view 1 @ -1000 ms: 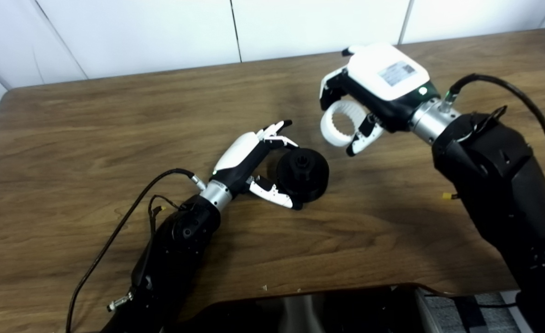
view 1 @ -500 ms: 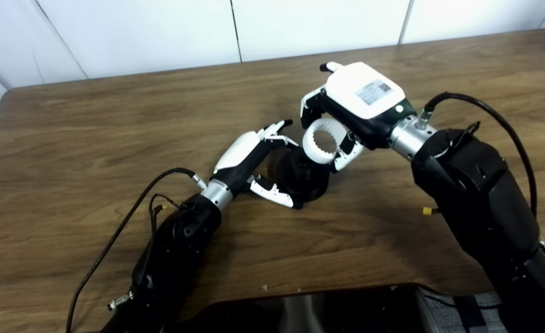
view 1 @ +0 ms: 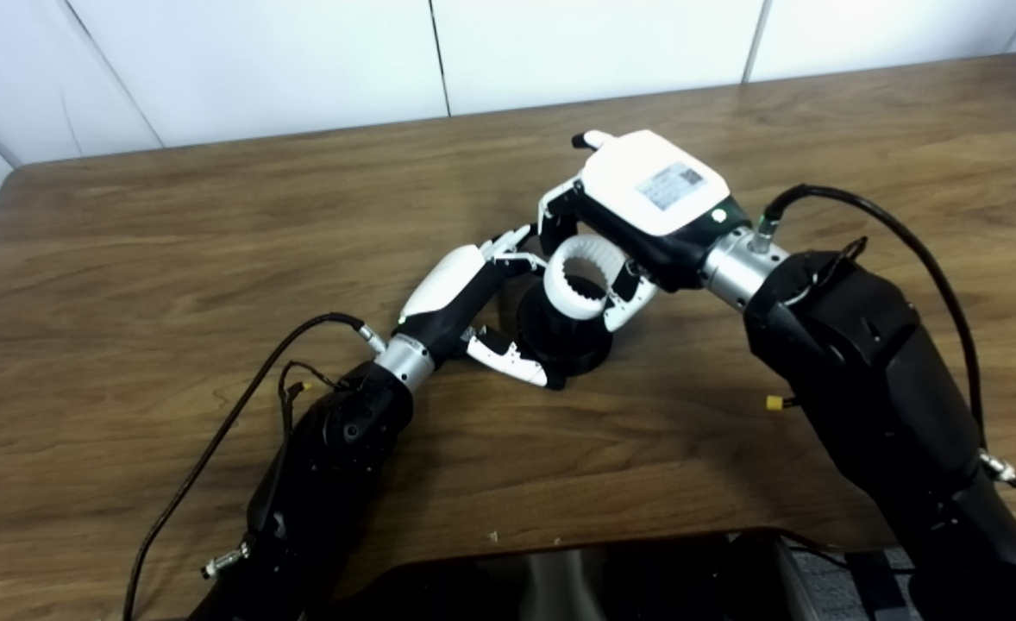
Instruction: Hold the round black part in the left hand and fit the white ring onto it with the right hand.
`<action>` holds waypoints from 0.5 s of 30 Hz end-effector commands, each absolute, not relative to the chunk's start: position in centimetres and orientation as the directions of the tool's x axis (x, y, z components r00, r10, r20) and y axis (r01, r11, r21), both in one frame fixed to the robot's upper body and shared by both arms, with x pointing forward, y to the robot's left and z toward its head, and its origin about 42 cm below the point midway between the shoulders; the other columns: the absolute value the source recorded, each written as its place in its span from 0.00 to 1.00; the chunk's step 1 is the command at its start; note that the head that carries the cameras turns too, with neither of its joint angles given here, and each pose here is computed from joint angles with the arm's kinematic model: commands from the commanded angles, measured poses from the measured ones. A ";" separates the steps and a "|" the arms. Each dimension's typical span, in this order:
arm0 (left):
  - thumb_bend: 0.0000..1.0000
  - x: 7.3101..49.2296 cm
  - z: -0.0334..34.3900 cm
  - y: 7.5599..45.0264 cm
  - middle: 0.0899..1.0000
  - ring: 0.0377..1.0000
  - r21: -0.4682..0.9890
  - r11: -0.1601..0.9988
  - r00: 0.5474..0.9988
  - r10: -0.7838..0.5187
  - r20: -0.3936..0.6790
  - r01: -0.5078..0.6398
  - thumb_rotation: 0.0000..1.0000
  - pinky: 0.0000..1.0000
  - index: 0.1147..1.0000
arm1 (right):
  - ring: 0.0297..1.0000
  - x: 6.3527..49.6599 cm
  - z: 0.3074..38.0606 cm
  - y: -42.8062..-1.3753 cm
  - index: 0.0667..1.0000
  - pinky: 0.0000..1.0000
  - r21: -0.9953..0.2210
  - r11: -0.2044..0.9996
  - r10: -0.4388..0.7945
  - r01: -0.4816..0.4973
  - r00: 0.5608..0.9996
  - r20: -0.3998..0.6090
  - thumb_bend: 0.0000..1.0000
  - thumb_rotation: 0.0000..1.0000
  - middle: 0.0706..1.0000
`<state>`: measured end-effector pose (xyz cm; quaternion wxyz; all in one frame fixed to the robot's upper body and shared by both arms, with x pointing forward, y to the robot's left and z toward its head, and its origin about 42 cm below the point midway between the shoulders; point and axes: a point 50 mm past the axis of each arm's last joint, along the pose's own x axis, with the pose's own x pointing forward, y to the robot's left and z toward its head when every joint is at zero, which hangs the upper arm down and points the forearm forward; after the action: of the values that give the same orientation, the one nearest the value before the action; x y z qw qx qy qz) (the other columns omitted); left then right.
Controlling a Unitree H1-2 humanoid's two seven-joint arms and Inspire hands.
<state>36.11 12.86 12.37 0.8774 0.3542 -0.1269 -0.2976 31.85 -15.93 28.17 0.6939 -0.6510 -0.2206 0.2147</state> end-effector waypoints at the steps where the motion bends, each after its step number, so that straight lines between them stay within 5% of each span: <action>1: 0.99 36.6 13.1 12.3 1.00 1.00 0.717 0.553 0.783 -0.622 0.016 0.425 0.27 1.00 0.55 | 0.61 31.9 29.4 -15.4 0.45 0.90 -0.996 0.077 0.603 0.055 0.792 0.090 0.53 0.01 0.44; 15: 0.99 36.5 13.2 12.1 1.00 1.00 0.722 0.551 0.780 -0.625 0.024 0.420 0.28 1.00 0.55 | 0.61 32.5 28.3 -14.2 0.45 0.91 -0.998 0.051 0.613 0.025 0.788 0.051 0.53 0.01 0.44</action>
<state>36.09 12.72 12.41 0.8757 0.3579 -0.1290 -0.2974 32.25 -14.82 26.93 0.6885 -0.6540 -0.2106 0.2323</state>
